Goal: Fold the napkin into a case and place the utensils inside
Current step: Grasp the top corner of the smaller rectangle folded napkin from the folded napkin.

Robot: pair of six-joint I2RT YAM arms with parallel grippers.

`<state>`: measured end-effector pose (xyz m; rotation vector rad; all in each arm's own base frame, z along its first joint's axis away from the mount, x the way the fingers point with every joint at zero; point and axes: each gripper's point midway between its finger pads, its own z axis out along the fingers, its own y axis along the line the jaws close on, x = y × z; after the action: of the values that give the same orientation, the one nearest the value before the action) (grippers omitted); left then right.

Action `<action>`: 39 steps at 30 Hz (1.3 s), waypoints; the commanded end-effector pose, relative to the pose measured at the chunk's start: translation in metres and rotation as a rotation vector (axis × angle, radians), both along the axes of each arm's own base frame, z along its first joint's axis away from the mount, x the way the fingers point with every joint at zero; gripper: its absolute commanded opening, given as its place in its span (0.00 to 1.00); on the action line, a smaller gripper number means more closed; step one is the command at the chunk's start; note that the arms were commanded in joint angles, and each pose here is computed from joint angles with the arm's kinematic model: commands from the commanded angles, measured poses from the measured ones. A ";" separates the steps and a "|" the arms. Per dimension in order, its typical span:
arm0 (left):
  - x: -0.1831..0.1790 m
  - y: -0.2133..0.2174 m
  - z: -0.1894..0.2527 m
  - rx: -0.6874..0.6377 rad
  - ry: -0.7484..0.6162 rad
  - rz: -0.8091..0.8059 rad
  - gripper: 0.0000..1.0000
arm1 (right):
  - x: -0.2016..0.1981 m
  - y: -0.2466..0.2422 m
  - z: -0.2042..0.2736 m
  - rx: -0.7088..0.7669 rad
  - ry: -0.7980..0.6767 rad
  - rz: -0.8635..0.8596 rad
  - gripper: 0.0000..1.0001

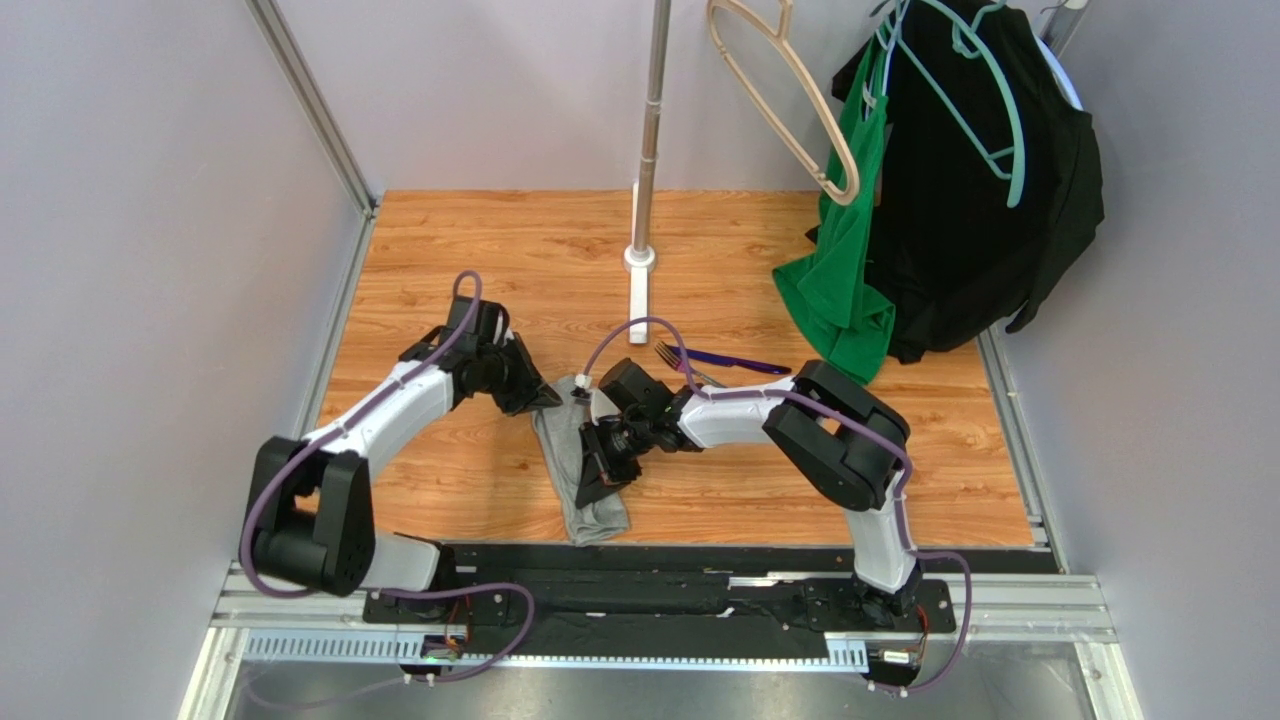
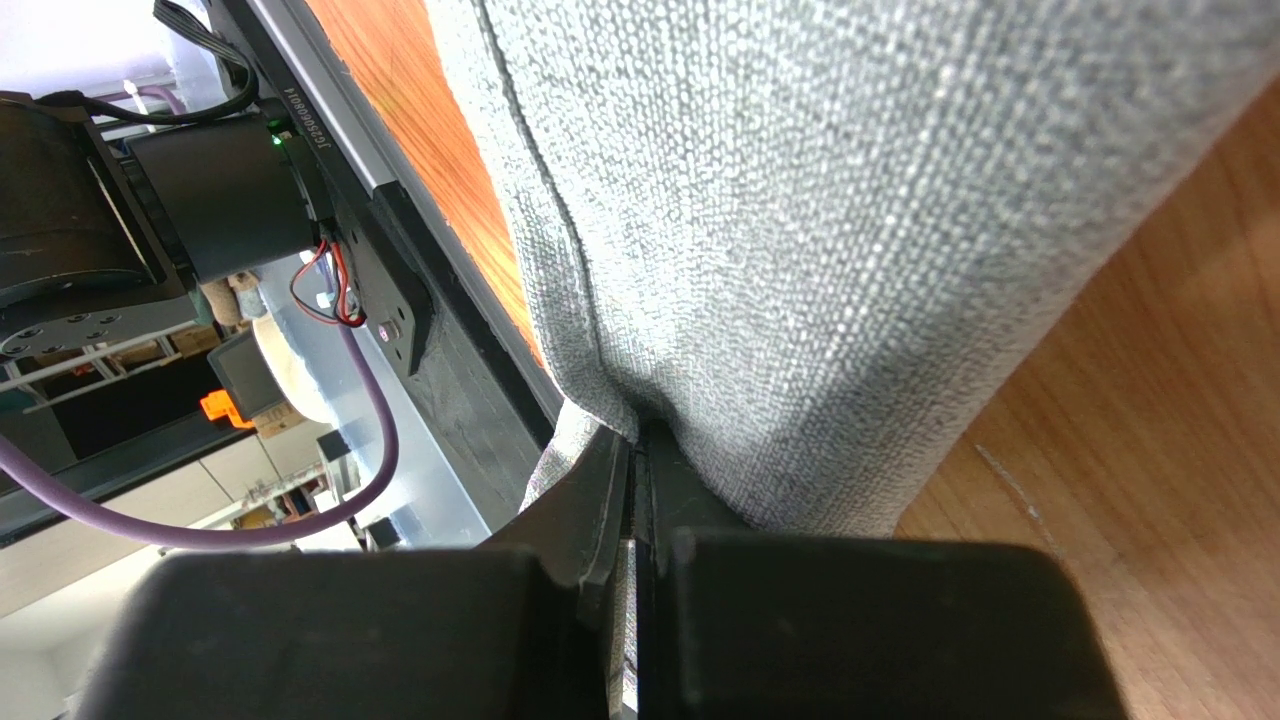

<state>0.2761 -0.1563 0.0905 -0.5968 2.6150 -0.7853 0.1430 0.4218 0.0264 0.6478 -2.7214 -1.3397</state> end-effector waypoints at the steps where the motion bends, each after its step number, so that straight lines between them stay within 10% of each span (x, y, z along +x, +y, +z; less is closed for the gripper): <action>1: 0.013 -0.014 -0.001 -0.047 -0.029 -0.084 0.00 | 0.000 -0.010 -0.015 -0.044 -0.012 -0.004 0.00; 8: 0.009 -0.007 -0.035 0.024 0.048 -0.116 0.00 | 0.000 -0.007 -0.007 -0.023 -0.009 -0.001 0.02; 13: 0.005 0.006 -0.057 0.109 0.107 -0.179 0.00 | 0.013 -0.004 0.024 0.033 -0.027 -0.011 0.27; 22: 0.001 0.010 -0.059 0.093 0.093 -0.209 0.00 | 0.081 -0.011 0.076 0.117 -0.089 -0.098 0.39; 31: -0.001 0.007 -0.060 0.047 0.075 -0.209 0.00 | 0.122 0.034 0.070 0.142 -0.084 -0.128 0.06; 39: 0.010 0.013 -0.026 0.077 -0.052 -0.182 0.00 | 0.124 0.044 0.034 0.132 -0.018 -0.173 0.00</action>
<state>0.2731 -0.1474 0.0373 -0.3821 2.7786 -0.7518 0.2606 0.4554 0.0589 0.4911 -2.7924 -1.4993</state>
